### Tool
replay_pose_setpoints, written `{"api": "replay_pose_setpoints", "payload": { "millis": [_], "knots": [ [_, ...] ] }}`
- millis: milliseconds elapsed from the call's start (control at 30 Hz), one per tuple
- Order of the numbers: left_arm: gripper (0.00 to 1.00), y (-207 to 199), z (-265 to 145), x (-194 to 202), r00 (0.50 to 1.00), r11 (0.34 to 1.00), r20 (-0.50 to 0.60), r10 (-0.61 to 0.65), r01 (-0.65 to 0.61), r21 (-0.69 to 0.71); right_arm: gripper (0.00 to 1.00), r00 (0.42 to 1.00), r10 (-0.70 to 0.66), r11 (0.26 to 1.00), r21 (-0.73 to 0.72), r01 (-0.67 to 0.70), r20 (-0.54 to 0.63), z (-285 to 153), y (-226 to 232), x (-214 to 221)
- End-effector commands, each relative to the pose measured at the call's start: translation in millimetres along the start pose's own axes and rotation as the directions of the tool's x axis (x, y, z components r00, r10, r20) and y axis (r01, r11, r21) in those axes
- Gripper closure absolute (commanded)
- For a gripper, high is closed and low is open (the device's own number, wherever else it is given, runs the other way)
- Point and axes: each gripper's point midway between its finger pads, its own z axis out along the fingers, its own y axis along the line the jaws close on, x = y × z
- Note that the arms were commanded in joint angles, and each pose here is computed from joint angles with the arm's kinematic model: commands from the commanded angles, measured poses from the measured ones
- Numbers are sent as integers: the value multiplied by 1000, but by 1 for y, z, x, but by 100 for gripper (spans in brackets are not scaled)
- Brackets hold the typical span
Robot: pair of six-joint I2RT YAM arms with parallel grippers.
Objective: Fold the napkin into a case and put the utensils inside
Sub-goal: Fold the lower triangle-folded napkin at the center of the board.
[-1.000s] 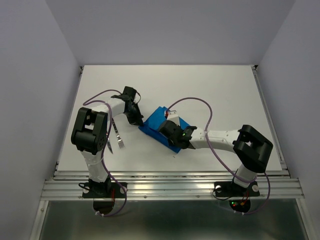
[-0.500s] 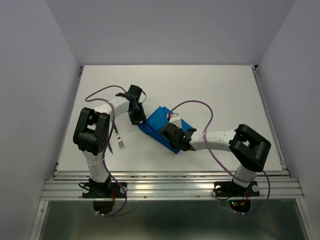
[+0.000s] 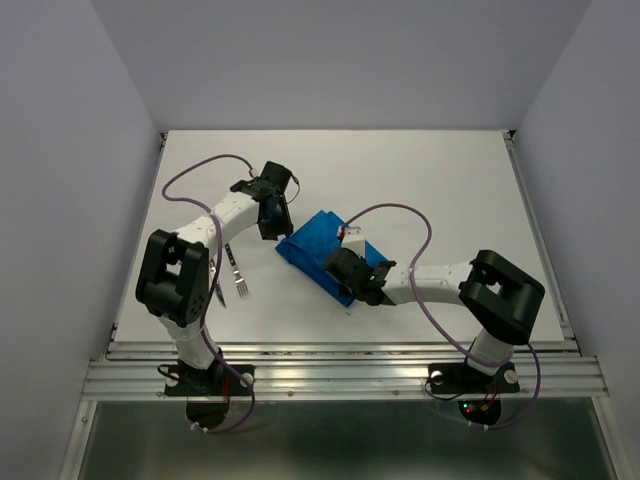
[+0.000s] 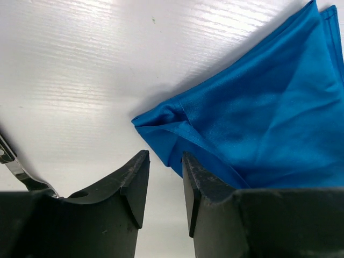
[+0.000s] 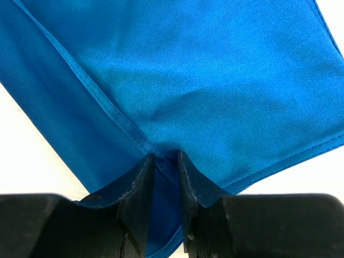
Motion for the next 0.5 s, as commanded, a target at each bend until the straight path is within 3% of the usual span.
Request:
{"api": "replay_pose_setpoints", "payload": {
  "millis": [0,467],
  "knots": [
    [56,5,-15,-3,999,1000,42,1,-1,-5,70,996,-1,1000,10,2,-88,4,-10,30],
    [55,-5,2,4,1000,1000,10,-6,6,13,69,966,227,968,-80,-237,-124,-2,14,37]
  ]
}}
